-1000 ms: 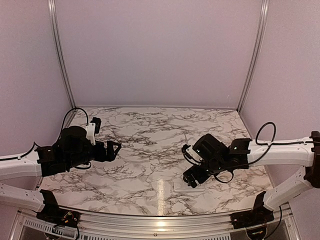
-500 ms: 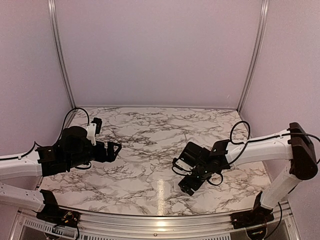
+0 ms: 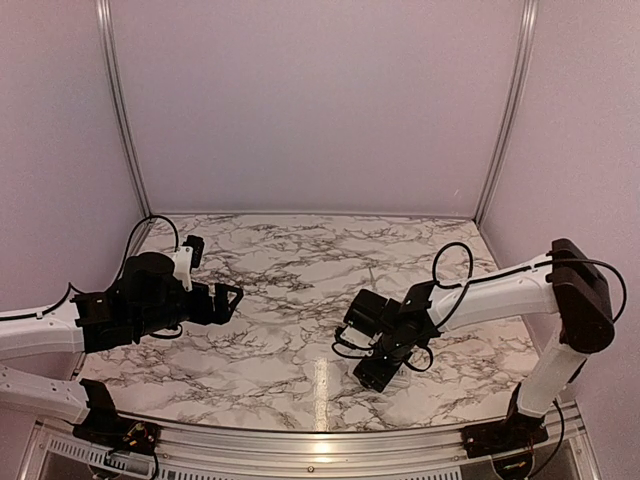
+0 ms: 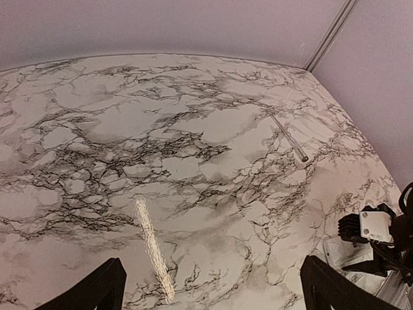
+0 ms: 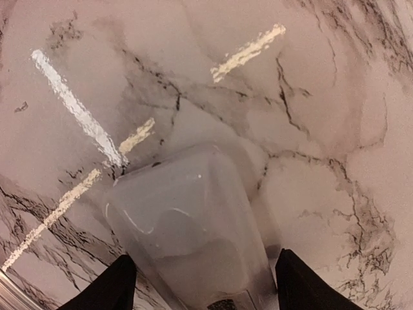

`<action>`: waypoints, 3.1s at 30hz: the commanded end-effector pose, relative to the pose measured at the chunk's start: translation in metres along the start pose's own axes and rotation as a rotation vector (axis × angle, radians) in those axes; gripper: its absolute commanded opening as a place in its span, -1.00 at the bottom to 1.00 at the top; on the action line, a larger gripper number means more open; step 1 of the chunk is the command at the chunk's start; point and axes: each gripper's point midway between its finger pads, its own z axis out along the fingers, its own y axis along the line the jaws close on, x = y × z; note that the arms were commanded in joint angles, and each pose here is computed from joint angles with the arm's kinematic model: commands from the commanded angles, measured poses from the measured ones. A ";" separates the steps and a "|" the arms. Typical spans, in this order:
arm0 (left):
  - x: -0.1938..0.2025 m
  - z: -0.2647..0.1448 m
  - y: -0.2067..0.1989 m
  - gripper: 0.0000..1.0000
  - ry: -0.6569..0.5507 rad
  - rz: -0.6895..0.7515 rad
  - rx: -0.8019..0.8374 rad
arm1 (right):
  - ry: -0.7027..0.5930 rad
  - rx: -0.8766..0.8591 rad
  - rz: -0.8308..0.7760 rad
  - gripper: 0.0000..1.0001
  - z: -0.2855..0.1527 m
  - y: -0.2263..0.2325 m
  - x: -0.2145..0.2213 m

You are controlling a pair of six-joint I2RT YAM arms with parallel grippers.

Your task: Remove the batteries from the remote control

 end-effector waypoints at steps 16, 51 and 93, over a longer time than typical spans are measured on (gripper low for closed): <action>-0.011 -0.006 -0.002 0.98 -0.023 0.007 -0.006 | 0.003 -0.020 -0.037 -0.28 0.007 0.007 -0.005; -0.040 -0.043 0.019 0.98 -0.182 -0.055 -0.078 | -0.316 -0.140 -0.424 -0.26 0.025 0.098 -0.175; -0.048 -0.042 0.009 0.98 -0.180 -0.046 -0.045 | -0.502 -0.135 -0.403 0.89 -0.005 0.074 -0.114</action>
